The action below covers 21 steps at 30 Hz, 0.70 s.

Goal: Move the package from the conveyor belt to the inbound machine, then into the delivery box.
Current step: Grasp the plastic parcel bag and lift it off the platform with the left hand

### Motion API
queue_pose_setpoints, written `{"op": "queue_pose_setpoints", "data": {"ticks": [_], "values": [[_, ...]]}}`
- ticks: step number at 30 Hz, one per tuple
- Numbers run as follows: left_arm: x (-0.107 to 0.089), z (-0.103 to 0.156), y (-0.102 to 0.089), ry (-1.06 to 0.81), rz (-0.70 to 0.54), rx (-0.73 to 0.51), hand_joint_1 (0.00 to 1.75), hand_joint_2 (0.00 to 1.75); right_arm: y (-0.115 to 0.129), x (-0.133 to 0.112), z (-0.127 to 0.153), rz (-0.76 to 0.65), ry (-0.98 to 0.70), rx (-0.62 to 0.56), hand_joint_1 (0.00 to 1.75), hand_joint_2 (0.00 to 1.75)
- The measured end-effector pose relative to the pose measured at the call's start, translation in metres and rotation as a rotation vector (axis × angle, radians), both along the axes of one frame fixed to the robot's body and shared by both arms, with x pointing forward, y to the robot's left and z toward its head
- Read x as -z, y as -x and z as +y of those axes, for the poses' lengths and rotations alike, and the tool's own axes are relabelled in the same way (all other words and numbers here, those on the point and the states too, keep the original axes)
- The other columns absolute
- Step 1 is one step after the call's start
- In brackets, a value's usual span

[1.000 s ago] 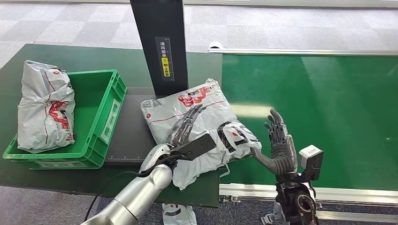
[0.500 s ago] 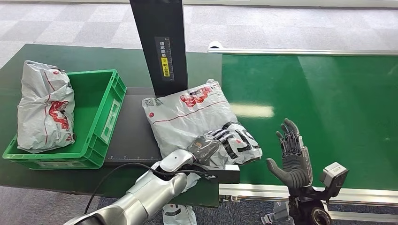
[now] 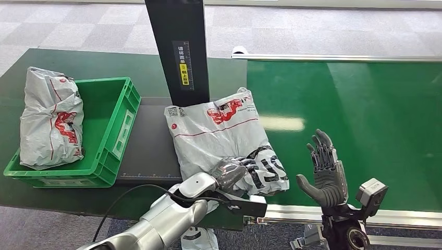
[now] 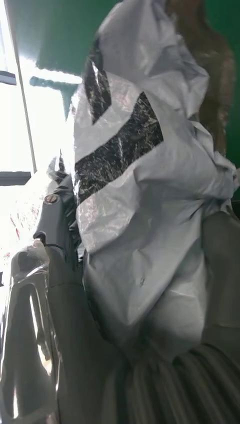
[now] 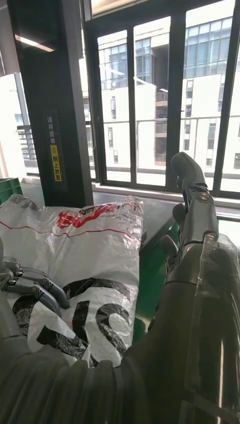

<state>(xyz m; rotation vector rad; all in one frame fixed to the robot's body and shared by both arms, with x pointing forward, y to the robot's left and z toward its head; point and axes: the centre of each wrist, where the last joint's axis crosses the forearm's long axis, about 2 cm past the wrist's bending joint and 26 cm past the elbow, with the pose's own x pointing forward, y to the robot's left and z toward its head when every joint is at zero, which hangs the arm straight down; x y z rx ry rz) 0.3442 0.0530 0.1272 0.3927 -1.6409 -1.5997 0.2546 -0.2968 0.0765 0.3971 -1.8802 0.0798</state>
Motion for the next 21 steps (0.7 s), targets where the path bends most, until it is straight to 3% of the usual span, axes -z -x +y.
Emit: {"op": "queue_pose_setpoints", "data": {"ticks": [4,9,21], "values": [[-0.001,0.001,0.0,0.027,-0.012,0.006,1.74,1.75,0.0,0.0,0.0,0.0,-0.002,-0.001,0.0,1.75],[-0.005,0.004,0.005,0.271,-0.035,-0.012,1.75,1.75,0.0,0.0,0.0,0.001,-0.007,-0.005,0.0,1.75],[-0.05,0.028,0.005,0.898,-0.473,-0.136,1.75,1.75,-0.005,-0.004,0.0,0.002,-0.036,0.023,0.0,1.75]]}}
